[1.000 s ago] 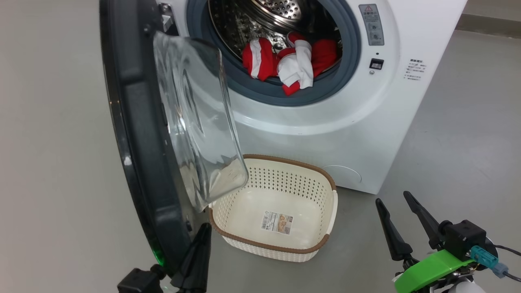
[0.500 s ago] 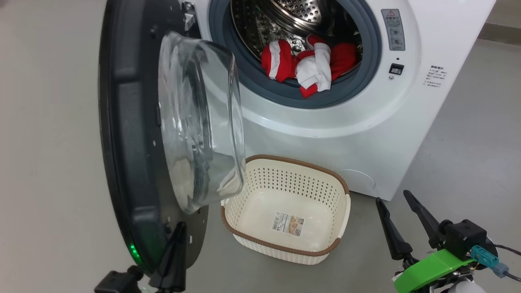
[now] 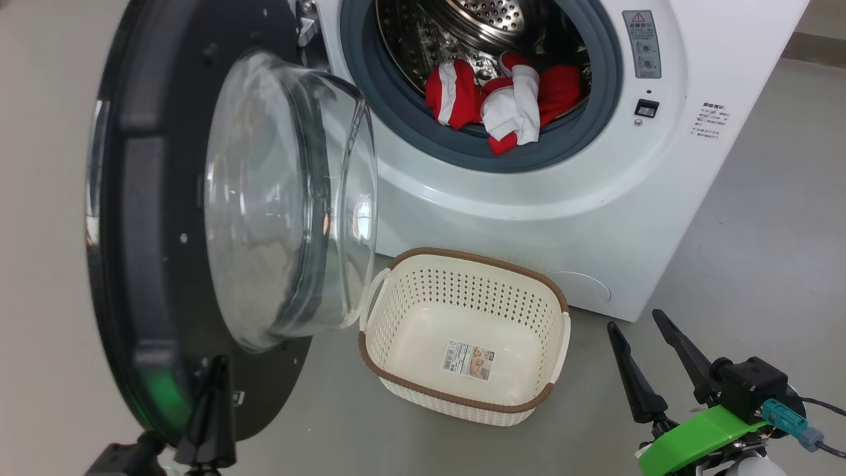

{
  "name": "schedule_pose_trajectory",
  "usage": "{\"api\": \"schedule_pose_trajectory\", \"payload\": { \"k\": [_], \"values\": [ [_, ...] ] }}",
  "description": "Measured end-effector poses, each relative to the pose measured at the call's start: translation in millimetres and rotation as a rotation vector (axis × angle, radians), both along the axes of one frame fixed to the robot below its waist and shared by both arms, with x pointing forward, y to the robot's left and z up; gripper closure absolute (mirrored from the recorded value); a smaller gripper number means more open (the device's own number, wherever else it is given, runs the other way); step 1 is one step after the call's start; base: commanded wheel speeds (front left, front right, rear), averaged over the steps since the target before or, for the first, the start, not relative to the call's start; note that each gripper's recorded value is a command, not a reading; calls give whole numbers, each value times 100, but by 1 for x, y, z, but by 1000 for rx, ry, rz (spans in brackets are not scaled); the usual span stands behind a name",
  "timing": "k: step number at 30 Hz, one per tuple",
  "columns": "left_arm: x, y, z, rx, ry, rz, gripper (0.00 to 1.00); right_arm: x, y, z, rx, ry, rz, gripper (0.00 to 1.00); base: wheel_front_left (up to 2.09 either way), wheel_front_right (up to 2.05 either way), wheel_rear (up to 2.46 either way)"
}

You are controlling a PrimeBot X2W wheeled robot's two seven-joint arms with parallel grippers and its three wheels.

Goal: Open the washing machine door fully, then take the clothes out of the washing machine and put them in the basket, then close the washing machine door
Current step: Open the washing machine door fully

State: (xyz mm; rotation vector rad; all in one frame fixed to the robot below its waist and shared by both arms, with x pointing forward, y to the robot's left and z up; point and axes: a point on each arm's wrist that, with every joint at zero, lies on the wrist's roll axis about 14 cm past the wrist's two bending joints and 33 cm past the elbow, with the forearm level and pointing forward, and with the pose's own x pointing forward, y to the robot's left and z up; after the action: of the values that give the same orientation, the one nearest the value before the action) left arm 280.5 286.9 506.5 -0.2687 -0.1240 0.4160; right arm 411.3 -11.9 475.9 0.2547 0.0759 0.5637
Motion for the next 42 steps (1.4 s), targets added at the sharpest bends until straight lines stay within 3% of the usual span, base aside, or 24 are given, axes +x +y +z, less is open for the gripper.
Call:
{"api": "schedule_pose_trajectory", "payload": {
  "k": [27, 42],
  "values": [
    [-20, 105, -7, 91, 95, 264, 100, 8, -1, -23, -13, 49, 11, 0, 0, 0, 0],
    [-13, 156, -8, 69, 115, 385, 100, 27, -4, -29, -14, 47, 7, 0, 0, 0, 0]
  ]
}}
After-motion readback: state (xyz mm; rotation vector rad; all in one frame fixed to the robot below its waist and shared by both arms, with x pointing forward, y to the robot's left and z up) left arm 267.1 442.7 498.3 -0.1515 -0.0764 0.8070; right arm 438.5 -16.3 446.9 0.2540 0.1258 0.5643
